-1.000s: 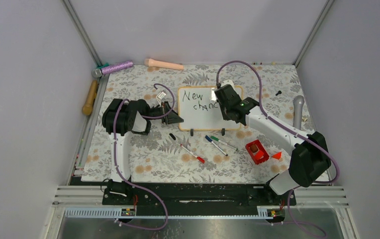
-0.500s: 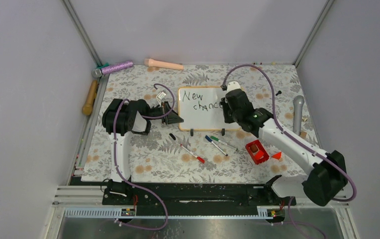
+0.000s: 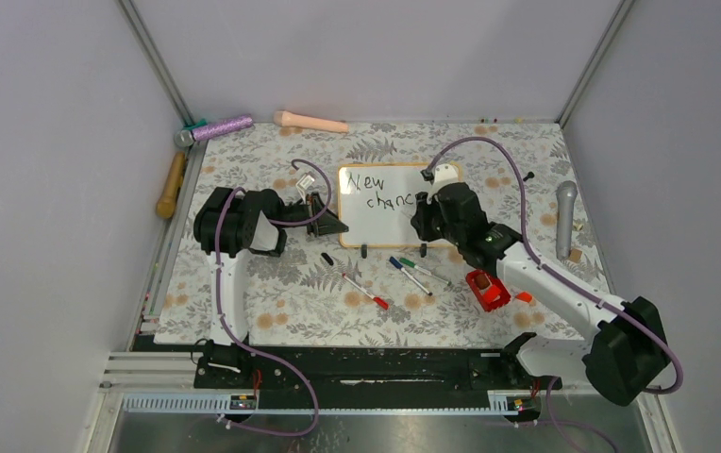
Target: Write a sentence on the whiteboard
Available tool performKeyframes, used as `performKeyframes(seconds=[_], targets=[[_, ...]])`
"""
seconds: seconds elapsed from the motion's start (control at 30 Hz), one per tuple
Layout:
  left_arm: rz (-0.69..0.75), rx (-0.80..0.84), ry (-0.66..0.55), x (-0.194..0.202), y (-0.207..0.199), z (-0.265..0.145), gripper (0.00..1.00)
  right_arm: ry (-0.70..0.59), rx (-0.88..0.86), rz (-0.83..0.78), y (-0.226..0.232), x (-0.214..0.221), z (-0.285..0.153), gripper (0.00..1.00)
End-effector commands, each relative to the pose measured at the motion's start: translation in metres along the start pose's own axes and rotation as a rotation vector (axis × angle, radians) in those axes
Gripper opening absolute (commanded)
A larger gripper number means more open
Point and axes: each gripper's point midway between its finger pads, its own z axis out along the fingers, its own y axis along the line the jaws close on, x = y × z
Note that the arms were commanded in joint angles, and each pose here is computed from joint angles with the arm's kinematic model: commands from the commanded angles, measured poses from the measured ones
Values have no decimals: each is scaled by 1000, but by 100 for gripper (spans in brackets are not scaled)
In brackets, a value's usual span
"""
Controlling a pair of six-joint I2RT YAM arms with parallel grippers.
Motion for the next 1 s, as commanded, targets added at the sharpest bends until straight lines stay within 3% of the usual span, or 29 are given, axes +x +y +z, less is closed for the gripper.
performKeyframes(seconds=[0.0,0.27,0.97], targets=[[39,-38,-26,2,9,-1,26,-134,-72,50,12,-23,-6,0],[16,-69,-51,0,13,-1,31,-172,-96,71,12,-10,0,0],[-5,-80,-66,-3,15,2,33,-245,-85,19,15,4,11,0]])
